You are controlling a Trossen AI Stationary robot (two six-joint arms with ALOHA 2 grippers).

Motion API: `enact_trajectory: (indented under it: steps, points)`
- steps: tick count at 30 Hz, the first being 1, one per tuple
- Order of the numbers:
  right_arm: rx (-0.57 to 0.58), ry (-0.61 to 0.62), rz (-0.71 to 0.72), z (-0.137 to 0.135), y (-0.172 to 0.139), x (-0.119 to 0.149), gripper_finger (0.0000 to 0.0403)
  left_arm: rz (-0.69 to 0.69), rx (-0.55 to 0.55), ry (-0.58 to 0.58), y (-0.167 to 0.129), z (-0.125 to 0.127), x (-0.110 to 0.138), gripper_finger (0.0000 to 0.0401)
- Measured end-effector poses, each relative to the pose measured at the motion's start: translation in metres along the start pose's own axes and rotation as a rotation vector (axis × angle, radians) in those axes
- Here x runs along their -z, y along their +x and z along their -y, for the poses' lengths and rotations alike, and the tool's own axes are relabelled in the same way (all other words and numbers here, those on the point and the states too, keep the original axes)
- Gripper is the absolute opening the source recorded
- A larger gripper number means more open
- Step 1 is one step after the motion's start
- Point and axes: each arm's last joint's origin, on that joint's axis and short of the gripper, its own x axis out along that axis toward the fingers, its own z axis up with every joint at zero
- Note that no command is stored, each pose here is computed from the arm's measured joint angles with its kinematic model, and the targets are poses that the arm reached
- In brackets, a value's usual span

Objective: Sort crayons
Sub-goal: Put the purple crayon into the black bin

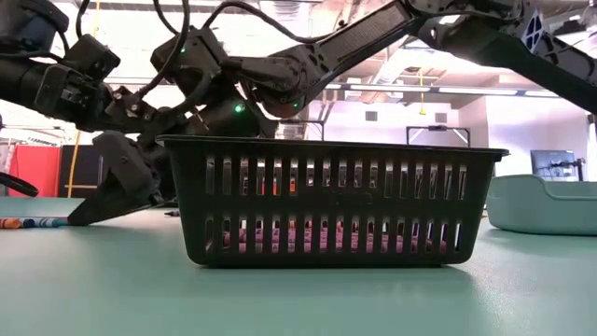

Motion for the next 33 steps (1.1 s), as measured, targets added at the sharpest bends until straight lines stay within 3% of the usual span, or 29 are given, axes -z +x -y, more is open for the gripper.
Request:
enact_trajectory:
  steps: [8, 18, 33]
  points:
    - [-0.001, -0.007, -0.022, 0.000, 0.000, 0.002, 0.0065, 0.000, 0.000, 0.000, 0.000, 0.000, 0.000, 0.0054]
    - [0.001, -0.046, -0.033, -0.001, 0.000, 0.003, 0.0006, 0.000, 0.000, 0.000, 0.000, 0.000, 0.000, 0.0054]
    - [0.030, 0.008, -0.056, 0.019, -0.022, -0.016, 0.0004, 0.000, 0.000, 0.000, 0.000, 0.000, 0.000, 0.0054]
